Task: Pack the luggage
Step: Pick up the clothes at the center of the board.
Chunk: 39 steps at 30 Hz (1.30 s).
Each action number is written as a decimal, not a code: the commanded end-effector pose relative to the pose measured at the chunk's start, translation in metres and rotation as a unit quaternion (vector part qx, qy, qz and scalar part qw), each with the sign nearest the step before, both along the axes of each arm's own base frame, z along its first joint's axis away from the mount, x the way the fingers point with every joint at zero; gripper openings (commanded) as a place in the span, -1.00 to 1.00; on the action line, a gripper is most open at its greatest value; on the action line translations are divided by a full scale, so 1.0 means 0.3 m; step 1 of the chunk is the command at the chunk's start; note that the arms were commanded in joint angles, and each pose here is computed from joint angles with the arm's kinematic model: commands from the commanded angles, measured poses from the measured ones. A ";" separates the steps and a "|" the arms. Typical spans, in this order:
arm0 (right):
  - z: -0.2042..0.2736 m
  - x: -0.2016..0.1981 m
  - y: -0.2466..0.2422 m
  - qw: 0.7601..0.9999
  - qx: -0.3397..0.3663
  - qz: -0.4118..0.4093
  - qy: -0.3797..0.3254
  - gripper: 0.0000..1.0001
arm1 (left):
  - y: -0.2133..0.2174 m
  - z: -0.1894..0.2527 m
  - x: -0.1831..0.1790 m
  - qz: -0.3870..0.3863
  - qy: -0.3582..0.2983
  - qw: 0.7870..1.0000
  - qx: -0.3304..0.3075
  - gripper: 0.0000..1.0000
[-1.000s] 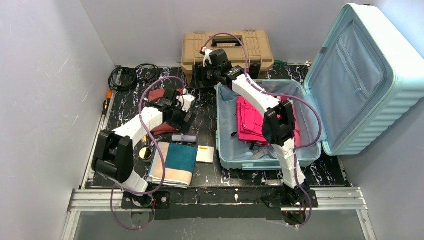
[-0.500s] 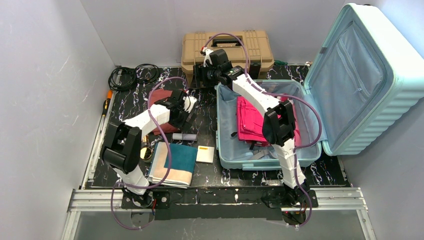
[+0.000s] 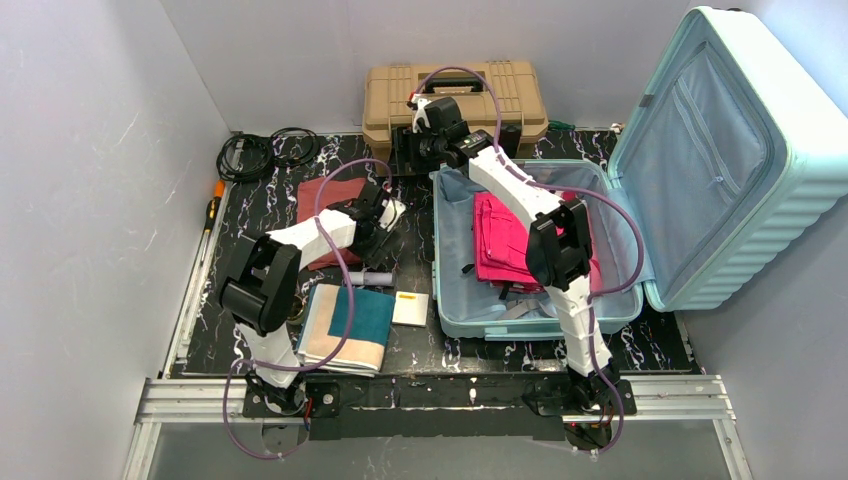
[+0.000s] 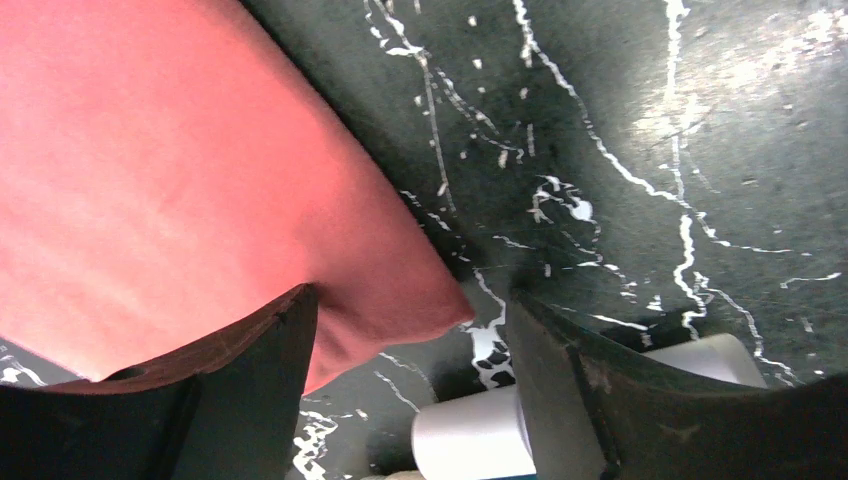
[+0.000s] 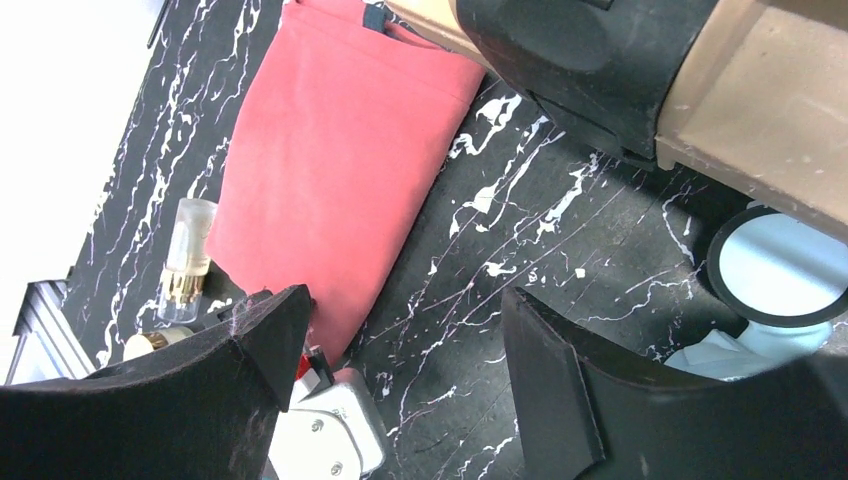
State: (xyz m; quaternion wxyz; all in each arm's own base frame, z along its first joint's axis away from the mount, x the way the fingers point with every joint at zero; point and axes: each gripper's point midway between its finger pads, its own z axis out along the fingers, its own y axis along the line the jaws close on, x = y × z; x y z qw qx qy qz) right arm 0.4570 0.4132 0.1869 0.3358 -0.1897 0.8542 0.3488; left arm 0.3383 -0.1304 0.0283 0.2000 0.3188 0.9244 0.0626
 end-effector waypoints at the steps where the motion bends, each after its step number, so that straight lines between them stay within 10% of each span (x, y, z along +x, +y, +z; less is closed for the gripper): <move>1: 0.005 -0.005 0.028 1.000 0.021 0.013 0.007 0.58 | 0.025 0.018 0.025 0.003 -0.017 1.000 0.024 0.25; 12: -0.050 -0.035 0.074 0.997 0.053 0.028 0.051 0.57 | -0.008 0.032 0.021 0.000 -0.021 1.000 -0.008 -1.00; 39: -0.297 -0.242 0.320 0.970 0.112 0.045 0.209 0.60 | 0.069 0.195 0.044 0.075 -0.140 0.975 -0.154 -1.00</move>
